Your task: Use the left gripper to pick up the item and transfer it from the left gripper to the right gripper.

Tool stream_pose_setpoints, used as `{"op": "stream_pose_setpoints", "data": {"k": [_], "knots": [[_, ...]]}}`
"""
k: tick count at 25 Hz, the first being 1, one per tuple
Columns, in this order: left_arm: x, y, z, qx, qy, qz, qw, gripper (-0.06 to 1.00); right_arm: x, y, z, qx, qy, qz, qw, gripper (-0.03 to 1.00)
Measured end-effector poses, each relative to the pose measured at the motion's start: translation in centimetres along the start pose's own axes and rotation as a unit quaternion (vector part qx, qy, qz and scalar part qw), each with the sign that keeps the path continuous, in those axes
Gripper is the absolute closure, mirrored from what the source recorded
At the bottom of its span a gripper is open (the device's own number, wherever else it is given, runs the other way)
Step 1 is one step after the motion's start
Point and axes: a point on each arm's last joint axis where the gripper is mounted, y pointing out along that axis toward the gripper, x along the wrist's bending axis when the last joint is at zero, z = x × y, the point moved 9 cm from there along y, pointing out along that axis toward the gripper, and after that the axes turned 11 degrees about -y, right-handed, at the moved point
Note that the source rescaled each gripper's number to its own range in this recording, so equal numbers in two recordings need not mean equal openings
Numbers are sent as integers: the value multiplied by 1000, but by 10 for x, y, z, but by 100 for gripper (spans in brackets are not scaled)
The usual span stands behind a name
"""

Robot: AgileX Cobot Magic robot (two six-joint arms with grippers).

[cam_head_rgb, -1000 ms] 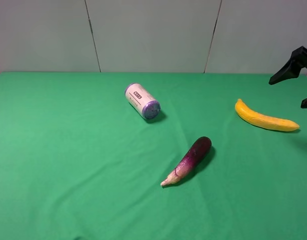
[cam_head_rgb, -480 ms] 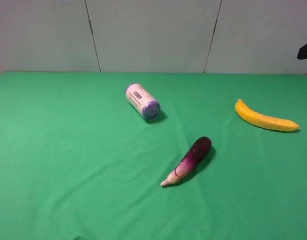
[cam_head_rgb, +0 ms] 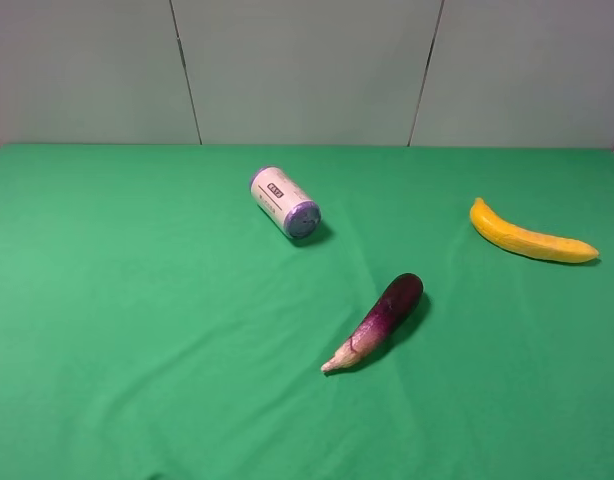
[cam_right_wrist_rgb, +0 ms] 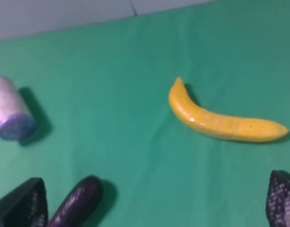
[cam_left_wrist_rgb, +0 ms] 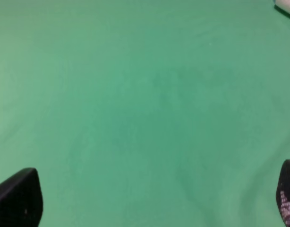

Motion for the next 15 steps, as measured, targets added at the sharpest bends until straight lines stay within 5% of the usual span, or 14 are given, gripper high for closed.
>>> {"op": "stream_pose_setpoints", "data": {"k": [6,15], "knots": [[0,0,0,0,0,0,1000,-6,20,-19,13,8,-38,-20,999,-3],[0,0,0,0,-1,0,1000,-6,22,-44,45,-9,-54,16,998,-3]]}}
